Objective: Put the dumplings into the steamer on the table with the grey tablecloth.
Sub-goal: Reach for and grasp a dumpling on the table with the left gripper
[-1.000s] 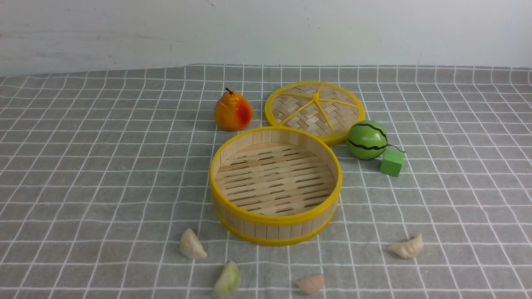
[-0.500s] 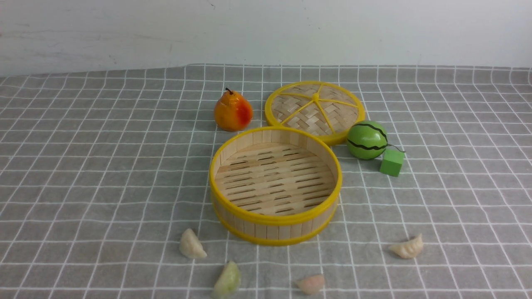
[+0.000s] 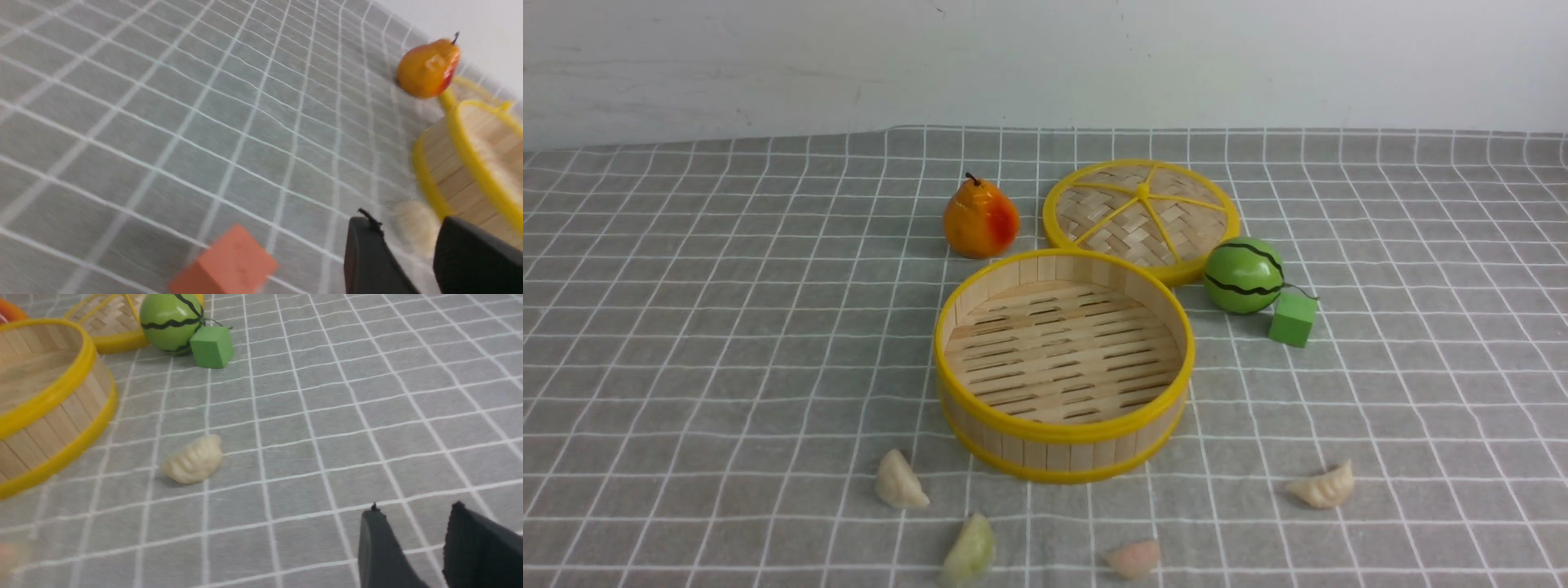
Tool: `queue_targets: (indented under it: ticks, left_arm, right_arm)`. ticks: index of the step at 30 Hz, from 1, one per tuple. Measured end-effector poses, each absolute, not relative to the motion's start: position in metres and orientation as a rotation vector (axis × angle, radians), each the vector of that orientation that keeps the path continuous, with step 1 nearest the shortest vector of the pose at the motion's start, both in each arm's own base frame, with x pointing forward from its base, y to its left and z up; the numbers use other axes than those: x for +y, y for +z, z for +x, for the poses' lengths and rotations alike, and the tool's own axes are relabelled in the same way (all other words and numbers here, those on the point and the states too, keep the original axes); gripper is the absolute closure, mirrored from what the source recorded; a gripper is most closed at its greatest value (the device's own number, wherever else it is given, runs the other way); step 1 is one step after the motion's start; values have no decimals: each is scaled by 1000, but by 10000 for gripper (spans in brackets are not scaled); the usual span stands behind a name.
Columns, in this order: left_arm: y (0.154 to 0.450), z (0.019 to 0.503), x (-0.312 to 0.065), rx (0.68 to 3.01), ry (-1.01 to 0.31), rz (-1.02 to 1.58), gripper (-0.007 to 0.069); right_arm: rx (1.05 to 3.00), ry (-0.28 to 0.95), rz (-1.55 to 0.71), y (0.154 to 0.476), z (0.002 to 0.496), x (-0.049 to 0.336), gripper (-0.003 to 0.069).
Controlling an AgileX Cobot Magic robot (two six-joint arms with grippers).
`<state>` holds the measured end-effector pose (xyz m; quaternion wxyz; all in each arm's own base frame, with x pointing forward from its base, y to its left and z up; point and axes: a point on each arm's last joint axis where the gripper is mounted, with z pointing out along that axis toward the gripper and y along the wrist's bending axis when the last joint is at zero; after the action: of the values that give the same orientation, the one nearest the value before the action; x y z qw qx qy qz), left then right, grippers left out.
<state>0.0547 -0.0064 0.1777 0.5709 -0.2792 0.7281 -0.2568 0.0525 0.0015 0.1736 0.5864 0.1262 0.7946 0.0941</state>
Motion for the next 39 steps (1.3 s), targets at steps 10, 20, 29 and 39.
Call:
queue_targets:
  ticks: [10, 20, 29, 39]
  left_arm:
    - [190, 55, -16, 1324, -1395, -1321, 388]
    - [205, 53, -18, 1417, -1254, -1072, 388]
    - [275, 70, -25, 1783, -749, -495, 587]
    - [326, 141, -22, 2363, -346, -124, 639]
  right_arm:
    - [1678, 1043, 935, 178, 52, 22, 419]
    - [1654, 976, 837, 185, 53, 20, 419]
    - [1804, 663, 345, 254, 59, 25, 587]
    - [2349, 528, -192, 309, 125, 36, 678]
